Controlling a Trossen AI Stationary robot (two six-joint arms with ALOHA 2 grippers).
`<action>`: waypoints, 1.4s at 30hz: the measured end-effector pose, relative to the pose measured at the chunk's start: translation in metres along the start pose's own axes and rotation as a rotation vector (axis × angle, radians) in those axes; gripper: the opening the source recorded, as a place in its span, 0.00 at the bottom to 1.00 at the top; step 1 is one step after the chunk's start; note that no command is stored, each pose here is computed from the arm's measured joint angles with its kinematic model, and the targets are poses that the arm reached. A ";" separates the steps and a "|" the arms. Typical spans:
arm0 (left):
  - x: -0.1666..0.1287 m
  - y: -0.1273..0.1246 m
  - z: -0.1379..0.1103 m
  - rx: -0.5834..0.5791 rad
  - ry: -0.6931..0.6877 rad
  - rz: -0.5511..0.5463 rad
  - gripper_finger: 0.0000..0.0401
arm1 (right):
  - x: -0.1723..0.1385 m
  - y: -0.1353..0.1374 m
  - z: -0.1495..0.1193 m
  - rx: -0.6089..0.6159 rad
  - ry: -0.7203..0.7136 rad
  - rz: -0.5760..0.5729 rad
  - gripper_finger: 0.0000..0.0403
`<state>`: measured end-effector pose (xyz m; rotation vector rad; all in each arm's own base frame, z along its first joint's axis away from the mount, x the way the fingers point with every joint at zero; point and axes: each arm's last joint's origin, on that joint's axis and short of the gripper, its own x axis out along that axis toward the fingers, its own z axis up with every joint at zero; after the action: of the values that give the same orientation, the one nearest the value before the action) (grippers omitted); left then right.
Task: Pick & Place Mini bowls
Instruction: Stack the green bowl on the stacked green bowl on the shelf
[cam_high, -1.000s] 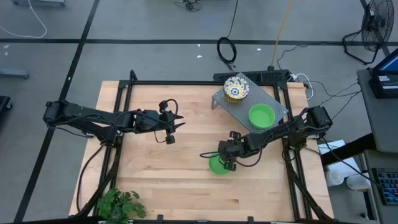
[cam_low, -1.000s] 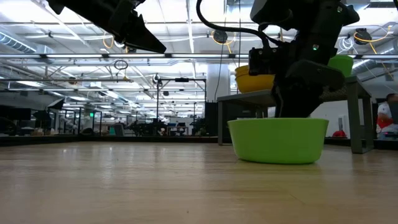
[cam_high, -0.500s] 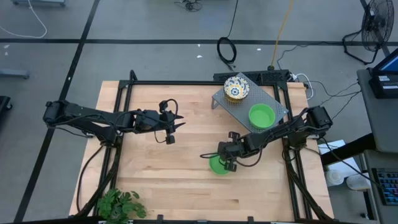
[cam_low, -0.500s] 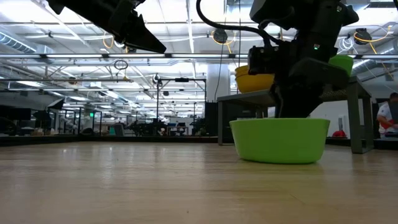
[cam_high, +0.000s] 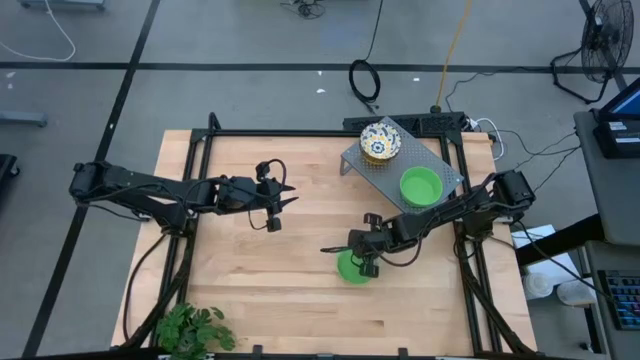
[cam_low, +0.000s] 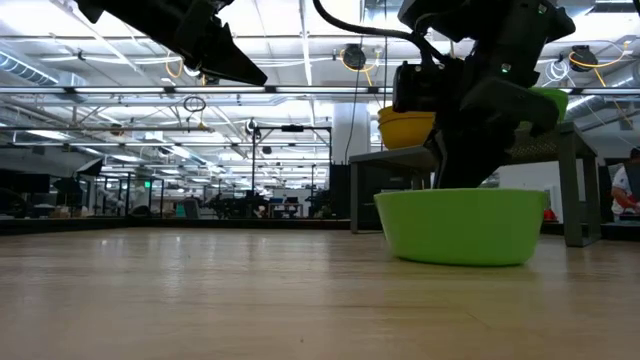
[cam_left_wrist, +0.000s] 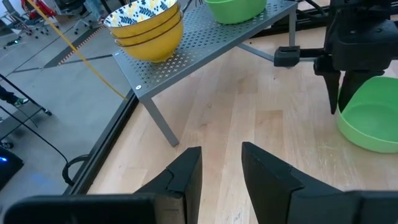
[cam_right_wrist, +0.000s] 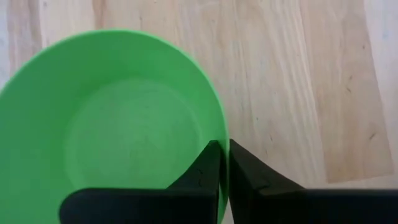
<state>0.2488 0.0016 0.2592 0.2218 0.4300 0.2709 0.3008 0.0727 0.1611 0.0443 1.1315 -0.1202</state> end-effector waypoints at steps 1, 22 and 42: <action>0.000 0.000 0.000 0.000 0.000 0.000 0.29 | 0.000 0.000 0.000 -0.003 0.000 0.000 0.01; 0.000 0.000 0.000 0.000 0.000 0.000 0.29 | 0.000 0.000 0.001 -0.036 -0.007 0.000 0.01; 0.000 0.000 0.000 0.000 0.000 0.000 0.29 | 0.000 0.001 0.003 -0.077 -0.032 0.006 0.00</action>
<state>0.2489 0.0016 0.2592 0.2217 0.4299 0.2708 0.3037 0.0735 0.1622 -0.0226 1.1028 -0.0718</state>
